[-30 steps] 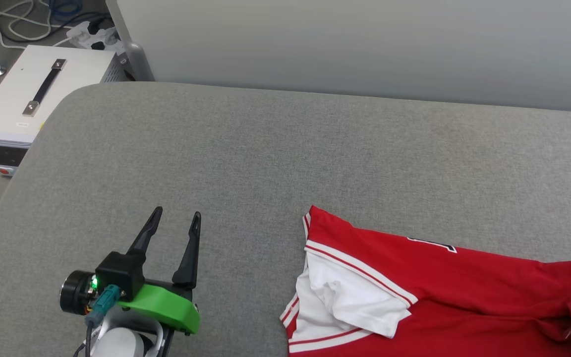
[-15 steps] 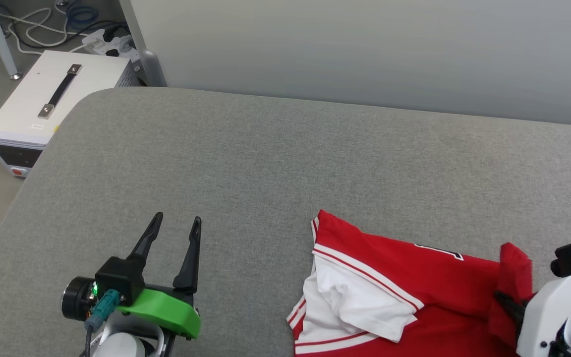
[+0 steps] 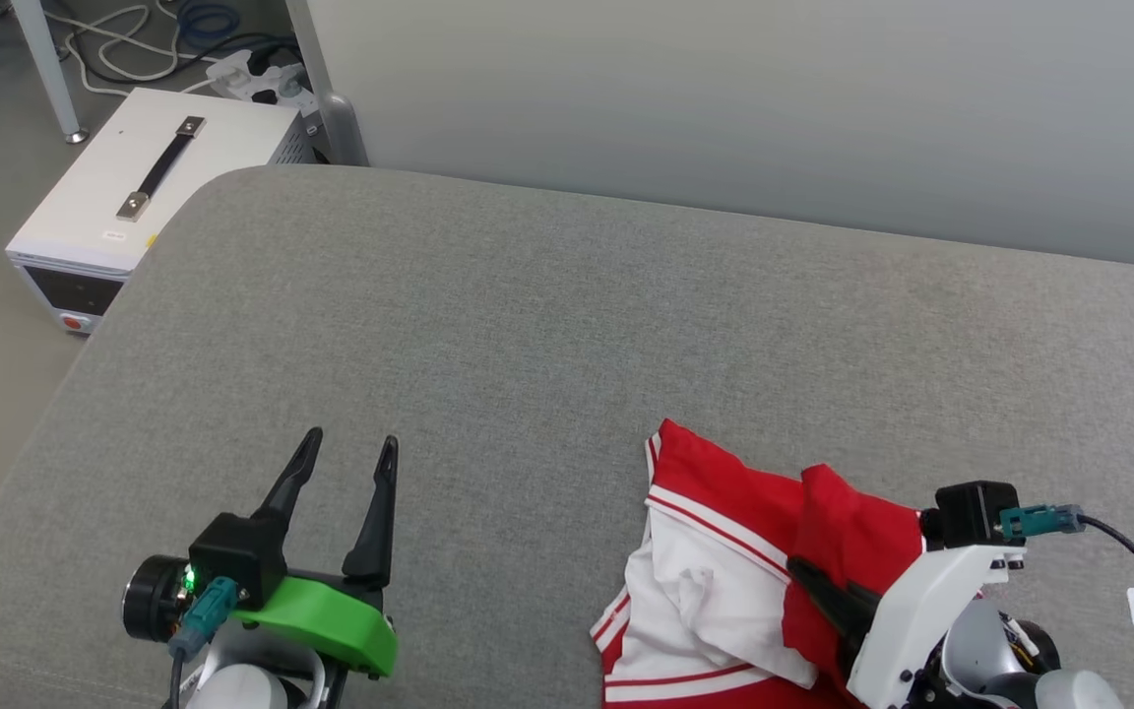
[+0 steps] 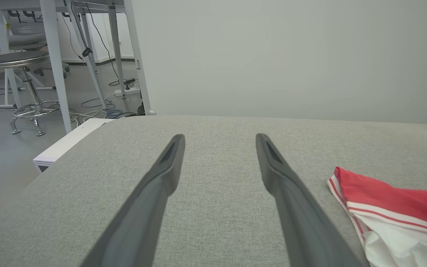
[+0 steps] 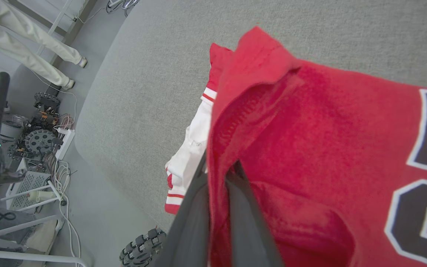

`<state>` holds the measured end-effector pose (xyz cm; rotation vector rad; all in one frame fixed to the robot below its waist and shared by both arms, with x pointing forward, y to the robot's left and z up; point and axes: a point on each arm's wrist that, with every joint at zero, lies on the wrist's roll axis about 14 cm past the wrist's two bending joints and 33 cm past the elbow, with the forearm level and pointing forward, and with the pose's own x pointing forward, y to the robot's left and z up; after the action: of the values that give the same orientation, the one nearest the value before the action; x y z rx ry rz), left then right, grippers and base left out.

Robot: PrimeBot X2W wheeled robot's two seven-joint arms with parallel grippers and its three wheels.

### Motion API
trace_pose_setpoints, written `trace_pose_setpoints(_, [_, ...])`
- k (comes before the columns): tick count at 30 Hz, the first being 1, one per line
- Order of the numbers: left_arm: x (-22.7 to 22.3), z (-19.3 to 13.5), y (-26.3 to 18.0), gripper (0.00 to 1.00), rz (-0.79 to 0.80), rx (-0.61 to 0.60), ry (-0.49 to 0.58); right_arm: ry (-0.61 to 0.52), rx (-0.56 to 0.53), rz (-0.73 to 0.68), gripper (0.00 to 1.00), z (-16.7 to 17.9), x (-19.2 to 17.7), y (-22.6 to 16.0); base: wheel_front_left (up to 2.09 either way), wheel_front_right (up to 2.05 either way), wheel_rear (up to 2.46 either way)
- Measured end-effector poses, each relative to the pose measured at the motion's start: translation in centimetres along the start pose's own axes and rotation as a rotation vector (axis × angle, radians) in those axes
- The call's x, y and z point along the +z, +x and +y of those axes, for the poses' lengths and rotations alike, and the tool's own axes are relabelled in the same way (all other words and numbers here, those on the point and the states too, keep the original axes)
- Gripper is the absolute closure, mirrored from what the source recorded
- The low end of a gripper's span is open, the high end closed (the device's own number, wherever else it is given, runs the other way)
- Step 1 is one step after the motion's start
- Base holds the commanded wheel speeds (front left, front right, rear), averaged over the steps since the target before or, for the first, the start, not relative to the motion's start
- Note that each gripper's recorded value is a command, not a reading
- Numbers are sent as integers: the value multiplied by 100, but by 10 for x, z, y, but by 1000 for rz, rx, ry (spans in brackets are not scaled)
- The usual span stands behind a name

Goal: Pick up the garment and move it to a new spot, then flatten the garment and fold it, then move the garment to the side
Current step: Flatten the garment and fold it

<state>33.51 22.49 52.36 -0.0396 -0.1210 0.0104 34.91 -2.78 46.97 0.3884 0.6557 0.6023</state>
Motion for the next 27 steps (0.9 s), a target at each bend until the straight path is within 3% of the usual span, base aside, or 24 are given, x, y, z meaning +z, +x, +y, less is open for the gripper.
trace_pose_setpoints(6, [-3, 9, -7, 0, 14, 18, 13, 65, 87, -6, 100, 20, -14, 26, 0, 0, 0])
trace_pose_setpoints(18, [-3, 13, -16, 0, 18, 31, 16, 76, 63, 20, 100, 14, -30, 48, 0, 0, 0])
trace_pose_setpoints(20, [-2, 14, -18, 0, 16, 35, 16, 62, 56, 14, 0, 13, -30, 50, 0, 0, 0])
trace_pose_setpoints(27, [2, 17, -19, 0, 2, 44, 16, 90, 171, 7, 0, 49, -25, 54, 0, 0, 0])
